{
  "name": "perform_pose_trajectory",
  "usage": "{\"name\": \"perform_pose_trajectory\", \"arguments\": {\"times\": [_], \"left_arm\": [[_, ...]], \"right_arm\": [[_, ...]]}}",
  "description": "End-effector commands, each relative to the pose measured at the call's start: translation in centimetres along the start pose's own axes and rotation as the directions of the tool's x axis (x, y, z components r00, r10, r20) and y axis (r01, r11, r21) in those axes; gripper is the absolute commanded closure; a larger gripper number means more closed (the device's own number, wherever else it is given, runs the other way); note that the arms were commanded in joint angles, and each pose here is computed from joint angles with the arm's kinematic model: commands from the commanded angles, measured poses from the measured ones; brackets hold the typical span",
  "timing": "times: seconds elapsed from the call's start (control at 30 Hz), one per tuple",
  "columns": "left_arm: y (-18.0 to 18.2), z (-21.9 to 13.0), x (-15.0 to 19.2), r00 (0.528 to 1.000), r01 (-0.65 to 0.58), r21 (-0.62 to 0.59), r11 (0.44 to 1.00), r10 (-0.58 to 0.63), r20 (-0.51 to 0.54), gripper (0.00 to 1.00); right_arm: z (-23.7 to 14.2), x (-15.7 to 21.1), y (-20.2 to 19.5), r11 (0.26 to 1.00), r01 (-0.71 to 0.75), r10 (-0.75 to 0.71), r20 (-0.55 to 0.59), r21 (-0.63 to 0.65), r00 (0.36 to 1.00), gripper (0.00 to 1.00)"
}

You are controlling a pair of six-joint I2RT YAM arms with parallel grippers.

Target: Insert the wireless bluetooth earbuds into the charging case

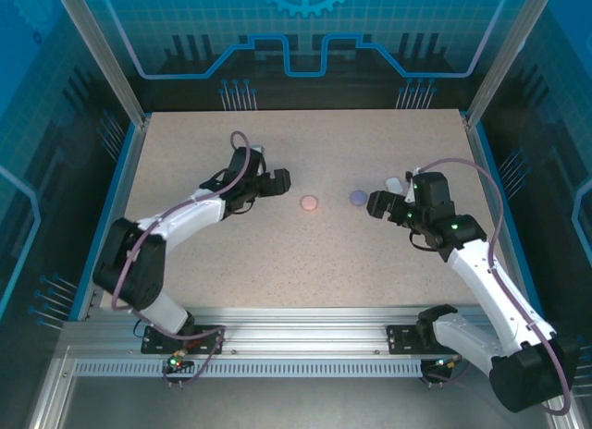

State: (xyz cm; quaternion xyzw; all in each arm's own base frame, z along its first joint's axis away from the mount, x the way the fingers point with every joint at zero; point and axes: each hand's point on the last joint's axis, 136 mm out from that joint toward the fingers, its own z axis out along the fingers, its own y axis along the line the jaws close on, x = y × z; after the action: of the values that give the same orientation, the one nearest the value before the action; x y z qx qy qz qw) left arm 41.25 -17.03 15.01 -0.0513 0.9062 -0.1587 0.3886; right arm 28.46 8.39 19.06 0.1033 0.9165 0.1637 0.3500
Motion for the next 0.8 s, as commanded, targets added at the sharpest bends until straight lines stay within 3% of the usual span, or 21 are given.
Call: {"name": "perform_pose_trajectory", "arguments": {"times": [0.0,0.1,0.17,0.27,0.3,0.4,0.57,0.77], "left_arm": [[1.4,-3.0,-1.7,0.991,-0.100,-0.081,0.992,0.107,0.084,0.01],[1.4,-5.4,-3.4,0.963,-0.143,-0.084,0.986,0.159,0.220,0.01],[1.4,-7.3,-4.4,0.918,-0.164,-0.066,0.984,0.177,0.356,0.01],[1.3,-10.6,-5.4,0.789,-0.226,-0.048,0.973,0.212,0.577,0.01],[1.6,-11.3,-5.2,0.763,-0.246,-0.069,0.967,0.237,0.602,0.01],[2.9,-11.7,-4.2,0.746,-0.330,-0.179,0.927,0.372,0.553,0.01],[5.0,-11.6,-2.9,0.717,-0.371,-0.292,0.881,0.472,0.514,0.01],[9.1,-9.3,0.0,0.770,-0.314,-0.351,0.882,0.453,0.450,0.01]], "right_arm": [[-1.6,-2.4,-0.8,0.997,0.027,-0.031,0.057,0.075,0.998,0.00],[-1.7,-3.7,-2.0,0.984,0.051,-0.066,0.085,0.172,0.994,0.00],[-1.7,-4.5,-3.1,0.970,0.054,-0.084,0.119,0.237,0.989,0.00],[-1.3,-5.1,-5.3,0.942,0.009,-0.083,0.206,0.335,0.975,0.00],[-0.9,-4.9,-6.2,0.931,0.001,-0.092,0.234,0.364,0.968,0.00],[-0.3,-5.0,-7.9,0.906,-0.003,-0.145,0.315,0.423,0.938,0.00],[0.6,-5.0,-9.5,0.860,0.038,-0.223,0.309,0.508,0.925,0.00],[2.7,-4.6,-10.9,0.819,0.062,-0.275,0.295,0.571,0.915,0.00]]}}
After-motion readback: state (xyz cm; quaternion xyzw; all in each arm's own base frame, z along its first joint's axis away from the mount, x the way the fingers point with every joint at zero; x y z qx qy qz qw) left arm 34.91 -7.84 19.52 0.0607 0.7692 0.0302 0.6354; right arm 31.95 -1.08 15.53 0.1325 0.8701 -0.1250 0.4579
